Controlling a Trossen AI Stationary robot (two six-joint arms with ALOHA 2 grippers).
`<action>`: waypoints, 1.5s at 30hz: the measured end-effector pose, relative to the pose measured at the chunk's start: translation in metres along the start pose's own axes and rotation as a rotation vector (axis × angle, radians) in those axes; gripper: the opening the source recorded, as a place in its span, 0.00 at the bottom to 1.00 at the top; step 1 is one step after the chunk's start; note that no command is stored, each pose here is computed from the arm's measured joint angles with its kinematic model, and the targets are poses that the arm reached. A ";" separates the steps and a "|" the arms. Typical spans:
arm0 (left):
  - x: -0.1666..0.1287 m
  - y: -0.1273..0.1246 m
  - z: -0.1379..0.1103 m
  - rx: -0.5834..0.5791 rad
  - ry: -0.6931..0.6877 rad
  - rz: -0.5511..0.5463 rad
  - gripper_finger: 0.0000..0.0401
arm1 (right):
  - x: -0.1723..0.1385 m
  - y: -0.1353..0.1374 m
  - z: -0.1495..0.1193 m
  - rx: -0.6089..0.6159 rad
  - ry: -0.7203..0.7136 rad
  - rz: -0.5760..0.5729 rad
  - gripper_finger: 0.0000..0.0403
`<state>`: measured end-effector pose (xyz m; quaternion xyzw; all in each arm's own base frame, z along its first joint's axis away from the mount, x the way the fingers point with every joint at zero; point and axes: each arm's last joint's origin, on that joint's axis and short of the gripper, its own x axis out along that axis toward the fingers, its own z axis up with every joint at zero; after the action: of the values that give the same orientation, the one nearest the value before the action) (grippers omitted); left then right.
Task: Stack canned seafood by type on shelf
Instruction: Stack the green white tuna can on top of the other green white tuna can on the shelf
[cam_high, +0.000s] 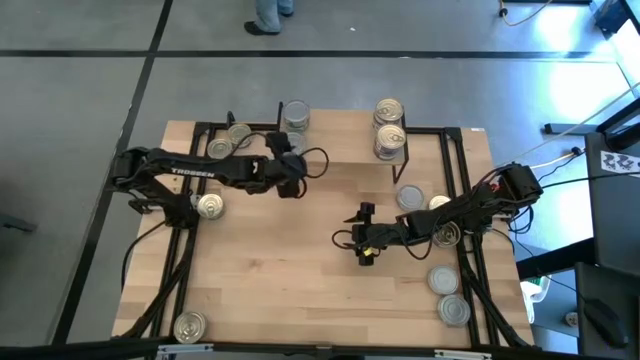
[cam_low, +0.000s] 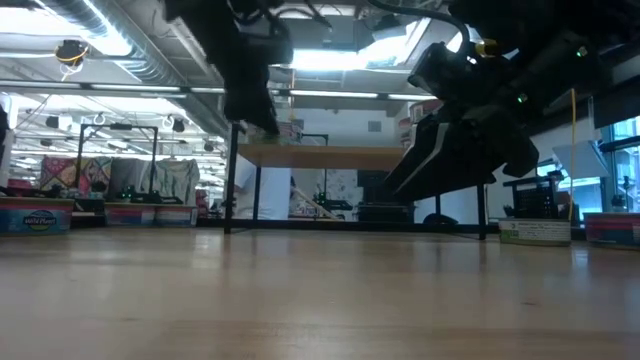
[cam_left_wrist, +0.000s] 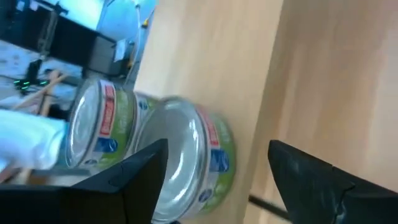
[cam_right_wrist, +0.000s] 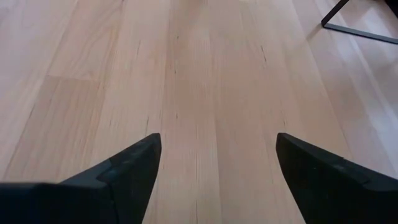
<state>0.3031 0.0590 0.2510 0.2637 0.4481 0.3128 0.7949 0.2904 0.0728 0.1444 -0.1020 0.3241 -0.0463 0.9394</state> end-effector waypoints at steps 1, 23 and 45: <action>-0.005 0.002 0.004 -0.017 -0.016 -0.014 0.69 | 0.000 0.000 0.000 0.000 0.000 0.000 0.78; -0.153 -0.096 -0.040 -0.274 0.534 -0.792 0.46 | 0.000 -0.001 0.001 -0.014 -0.008 -0.024 0.78; -0.156 -0.202 -0.072 -0.401 0.213 -0.808 0.26 | -0.041 0.010 0.013 0.078 0.238 0.080 0.78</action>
<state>0.2298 -0.1800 0.1617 -0.1244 0.5247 0.0839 0.8379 0.2664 0.0909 0.1765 -0.0461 0.4352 -0.0329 0.8986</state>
